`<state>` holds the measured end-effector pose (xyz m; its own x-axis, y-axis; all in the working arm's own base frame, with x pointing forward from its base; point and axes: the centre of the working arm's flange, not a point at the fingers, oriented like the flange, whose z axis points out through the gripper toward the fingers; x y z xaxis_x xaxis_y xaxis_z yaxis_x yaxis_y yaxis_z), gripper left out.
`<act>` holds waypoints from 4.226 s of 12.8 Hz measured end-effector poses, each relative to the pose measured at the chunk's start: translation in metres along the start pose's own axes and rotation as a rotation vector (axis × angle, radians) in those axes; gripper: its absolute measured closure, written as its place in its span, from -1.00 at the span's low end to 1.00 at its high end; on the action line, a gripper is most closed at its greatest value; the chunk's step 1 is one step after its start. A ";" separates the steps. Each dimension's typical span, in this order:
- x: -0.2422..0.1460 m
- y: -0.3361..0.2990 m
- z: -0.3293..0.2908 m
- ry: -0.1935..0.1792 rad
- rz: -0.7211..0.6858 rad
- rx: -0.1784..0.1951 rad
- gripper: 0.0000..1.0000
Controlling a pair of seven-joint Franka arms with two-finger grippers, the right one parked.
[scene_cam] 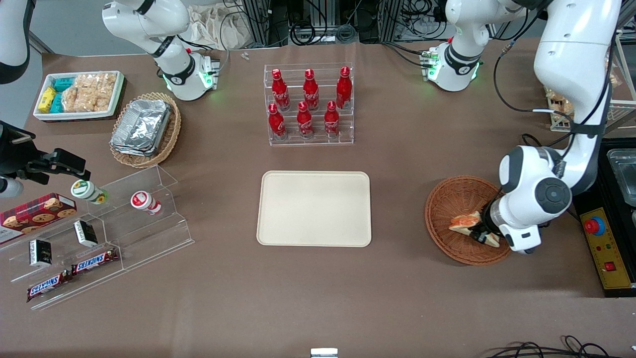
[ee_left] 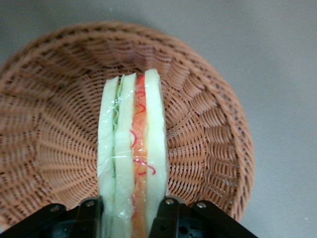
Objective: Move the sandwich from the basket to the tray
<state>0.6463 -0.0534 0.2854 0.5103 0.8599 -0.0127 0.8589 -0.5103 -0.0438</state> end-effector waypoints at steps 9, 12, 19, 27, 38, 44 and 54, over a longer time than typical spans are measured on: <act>-0.087 0.033 -0.223 -0.060 0.384 0.045 0.59; -0.164 0.053 -0.223 -0.102 0.594 0.022 0.59; -0.317 0.100 -0.096 -0.079 0.866 -0.059 0.59; -0.359 0.096 0.034 -0.119 1.042 0.024 0.59; -0.360 0.098 0.065 -0.106 1.070 0.037 -0.11; -0.344 0.108 0.035 -0.075 1.044 0.028 -1.00; -0.211 0.066 -0.176 0.070 0.799 -0.009 -1.00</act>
<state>0.6028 -0.2705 0.4611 0.9724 0.2319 0.0255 0.2328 -0.9717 -0.0398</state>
